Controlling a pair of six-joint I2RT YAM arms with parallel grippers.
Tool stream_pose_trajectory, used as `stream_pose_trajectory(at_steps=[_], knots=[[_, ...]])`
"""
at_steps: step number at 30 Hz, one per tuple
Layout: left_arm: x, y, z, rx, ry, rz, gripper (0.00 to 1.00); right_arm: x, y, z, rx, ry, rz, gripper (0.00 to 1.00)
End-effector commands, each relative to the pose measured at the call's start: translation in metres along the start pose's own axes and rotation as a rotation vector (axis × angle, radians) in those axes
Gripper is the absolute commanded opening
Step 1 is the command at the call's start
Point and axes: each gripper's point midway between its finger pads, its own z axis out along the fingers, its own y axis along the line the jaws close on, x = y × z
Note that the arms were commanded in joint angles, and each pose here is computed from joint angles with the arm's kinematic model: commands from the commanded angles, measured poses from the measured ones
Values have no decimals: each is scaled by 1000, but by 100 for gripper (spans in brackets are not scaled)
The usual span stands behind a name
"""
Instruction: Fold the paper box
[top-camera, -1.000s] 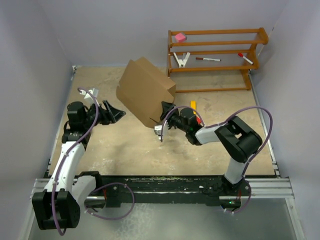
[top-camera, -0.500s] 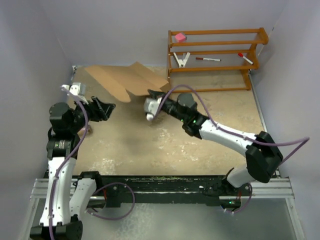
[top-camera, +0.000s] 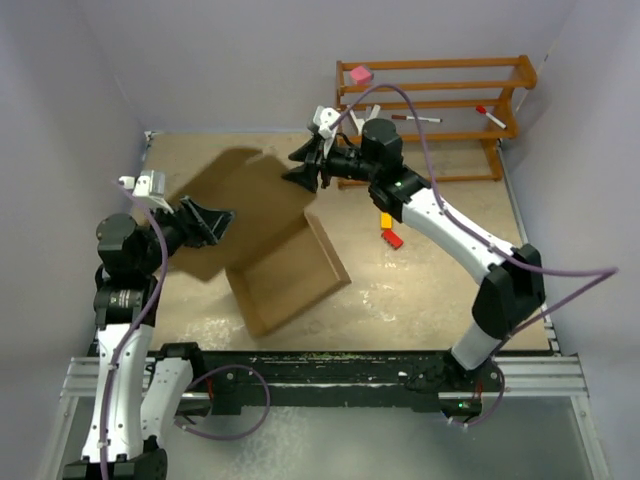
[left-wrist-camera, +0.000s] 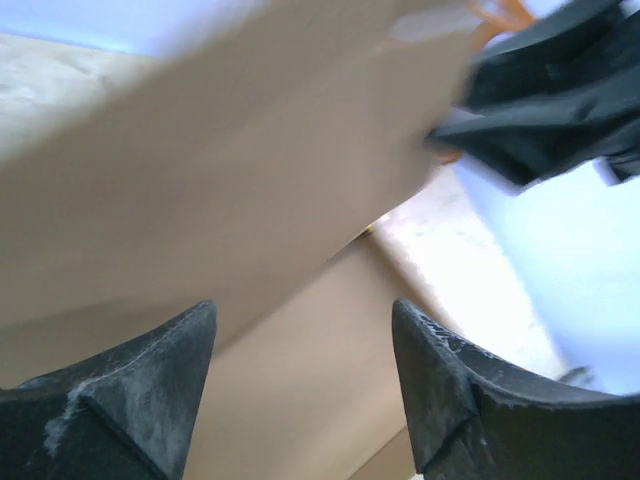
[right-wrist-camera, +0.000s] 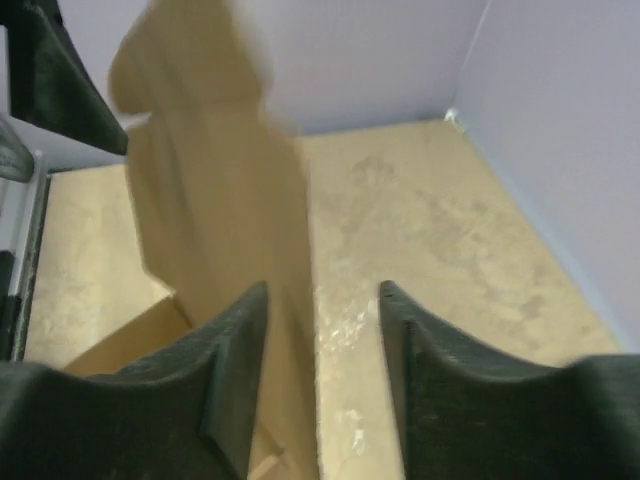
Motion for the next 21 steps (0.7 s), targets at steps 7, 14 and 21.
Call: stream_pose_trajectory(at_steps=[7, 14, 21], knots=[[-15, -16, 24, 50, -70, -399, 84, 3, 35, 9, -246, 1, 434, 100], [16, -1, 32, 9, -13, -430, 85, 1, 34, 9, -251, 1, 515, 100], [22, 0, 34, 18, 1, -428, 85, 3, 34, -1, -342, -44, 569, 100]])
